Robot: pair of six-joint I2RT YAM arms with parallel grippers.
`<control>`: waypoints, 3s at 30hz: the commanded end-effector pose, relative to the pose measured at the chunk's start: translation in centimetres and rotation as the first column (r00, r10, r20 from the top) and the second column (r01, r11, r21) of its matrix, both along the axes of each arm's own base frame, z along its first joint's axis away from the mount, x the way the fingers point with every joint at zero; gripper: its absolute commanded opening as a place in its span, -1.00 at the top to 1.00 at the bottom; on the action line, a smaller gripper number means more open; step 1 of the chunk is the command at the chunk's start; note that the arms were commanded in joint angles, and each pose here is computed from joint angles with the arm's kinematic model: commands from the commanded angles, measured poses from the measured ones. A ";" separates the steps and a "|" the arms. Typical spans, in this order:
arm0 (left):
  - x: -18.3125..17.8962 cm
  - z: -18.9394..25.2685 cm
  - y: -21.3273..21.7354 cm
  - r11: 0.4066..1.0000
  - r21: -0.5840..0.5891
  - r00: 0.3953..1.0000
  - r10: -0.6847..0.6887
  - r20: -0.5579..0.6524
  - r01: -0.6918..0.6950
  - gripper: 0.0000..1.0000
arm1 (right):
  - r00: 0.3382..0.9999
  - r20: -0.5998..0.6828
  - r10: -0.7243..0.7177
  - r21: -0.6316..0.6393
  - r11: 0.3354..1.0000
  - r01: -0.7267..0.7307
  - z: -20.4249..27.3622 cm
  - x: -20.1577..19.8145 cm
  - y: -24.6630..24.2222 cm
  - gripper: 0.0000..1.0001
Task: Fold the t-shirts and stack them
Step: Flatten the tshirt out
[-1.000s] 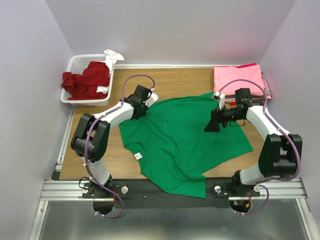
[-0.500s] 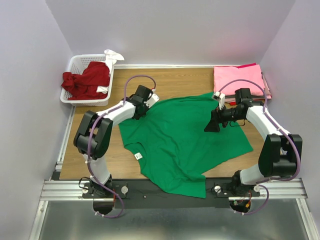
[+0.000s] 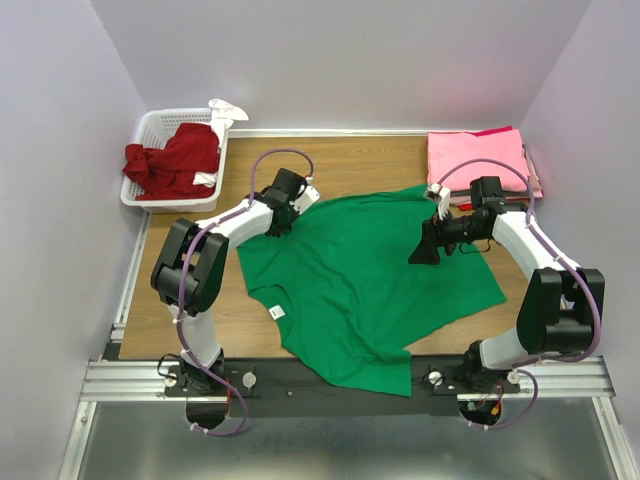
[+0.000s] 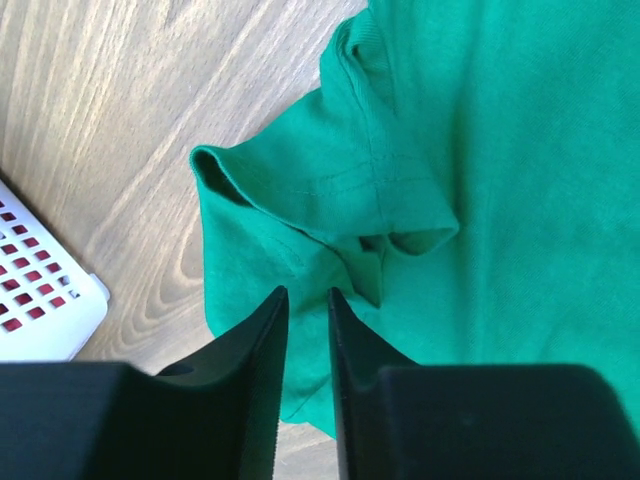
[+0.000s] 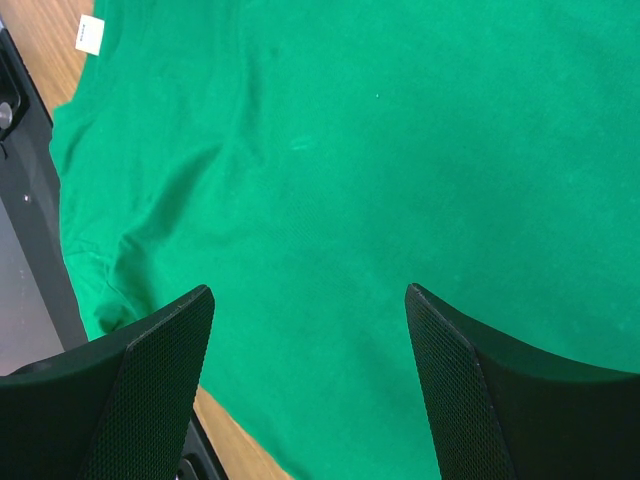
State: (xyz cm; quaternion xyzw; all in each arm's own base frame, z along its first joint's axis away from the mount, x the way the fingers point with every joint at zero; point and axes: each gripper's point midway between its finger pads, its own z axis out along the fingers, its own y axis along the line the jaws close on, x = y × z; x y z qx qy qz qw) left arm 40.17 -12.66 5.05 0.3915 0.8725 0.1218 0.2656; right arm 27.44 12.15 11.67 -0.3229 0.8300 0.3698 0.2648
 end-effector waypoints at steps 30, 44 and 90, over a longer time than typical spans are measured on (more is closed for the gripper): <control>-1.0 -0.5 0.1 1.000 -0.006 0.999 -0.007 -0.036 0.007 0.22 | 1.000 0.008 -0.012 0.016 1.000 0.012 0.1 0.0 -0.2 -0.68; -0.2 -0.7 0.1 1.000 -0.004 0.999 0.009 -0.040 -0.009 1.00 | 1.000 0.010 -0.017 0.016 1.000 0.016 0.2 0.0 -0.3 -0.68; 3.8 10.7 4.5 0.947 -0.282 0.903 0.251 0.350 -0.154 1.00 | 1.000 -0.008 -0.029 -0.010 1.000 0.029 -0.8 0.2 -0.9 -0.68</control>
